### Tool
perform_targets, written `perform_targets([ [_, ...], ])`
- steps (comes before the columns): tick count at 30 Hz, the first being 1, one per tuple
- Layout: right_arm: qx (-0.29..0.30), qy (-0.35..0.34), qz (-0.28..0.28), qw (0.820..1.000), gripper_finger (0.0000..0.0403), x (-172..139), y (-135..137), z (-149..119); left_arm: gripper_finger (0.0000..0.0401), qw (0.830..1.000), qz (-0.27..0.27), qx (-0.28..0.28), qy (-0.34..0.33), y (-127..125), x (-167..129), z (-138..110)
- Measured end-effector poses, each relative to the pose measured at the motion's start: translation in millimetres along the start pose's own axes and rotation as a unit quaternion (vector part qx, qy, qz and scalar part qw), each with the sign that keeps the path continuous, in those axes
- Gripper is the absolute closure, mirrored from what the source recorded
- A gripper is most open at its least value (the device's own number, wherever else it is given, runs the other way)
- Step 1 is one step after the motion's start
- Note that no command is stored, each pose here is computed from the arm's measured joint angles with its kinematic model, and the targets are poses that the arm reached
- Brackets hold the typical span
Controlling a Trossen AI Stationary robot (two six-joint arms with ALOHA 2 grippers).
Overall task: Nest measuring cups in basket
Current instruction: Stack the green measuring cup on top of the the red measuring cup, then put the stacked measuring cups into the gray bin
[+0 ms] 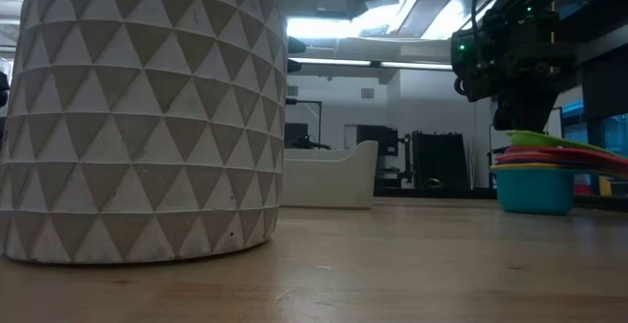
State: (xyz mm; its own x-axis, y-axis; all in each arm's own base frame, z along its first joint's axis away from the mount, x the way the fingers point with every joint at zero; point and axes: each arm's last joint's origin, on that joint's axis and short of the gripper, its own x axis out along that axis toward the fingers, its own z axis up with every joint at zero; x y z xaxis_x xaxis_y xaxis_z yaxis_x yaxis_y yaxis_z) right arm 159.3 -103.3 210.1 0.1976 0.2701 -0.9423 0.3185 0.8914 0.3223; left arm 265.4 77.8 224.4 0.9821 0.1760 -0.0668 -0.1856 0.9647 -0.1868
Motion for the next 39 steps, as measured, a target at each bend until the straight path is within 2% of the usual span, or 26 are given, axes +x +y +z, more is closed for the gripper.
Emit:
perform_targets([
  [13,0.001,0.004,0.001,1.0,0.035,0,0,-1,0.0167,1.0,0.0,0.0,0.0,0,0,0],
  [25,-0.006,-0.011,-0.003,1.0,0.035,-21,6,7,0.0167,1.0,0.0,0.0,0.0,0,0,0],
  [39,-0.006,-0.014,-0.004,1.0,0.035,-22,6,8,0.0167,1.0,0.0,0.0,0.0,0,0,0],
])
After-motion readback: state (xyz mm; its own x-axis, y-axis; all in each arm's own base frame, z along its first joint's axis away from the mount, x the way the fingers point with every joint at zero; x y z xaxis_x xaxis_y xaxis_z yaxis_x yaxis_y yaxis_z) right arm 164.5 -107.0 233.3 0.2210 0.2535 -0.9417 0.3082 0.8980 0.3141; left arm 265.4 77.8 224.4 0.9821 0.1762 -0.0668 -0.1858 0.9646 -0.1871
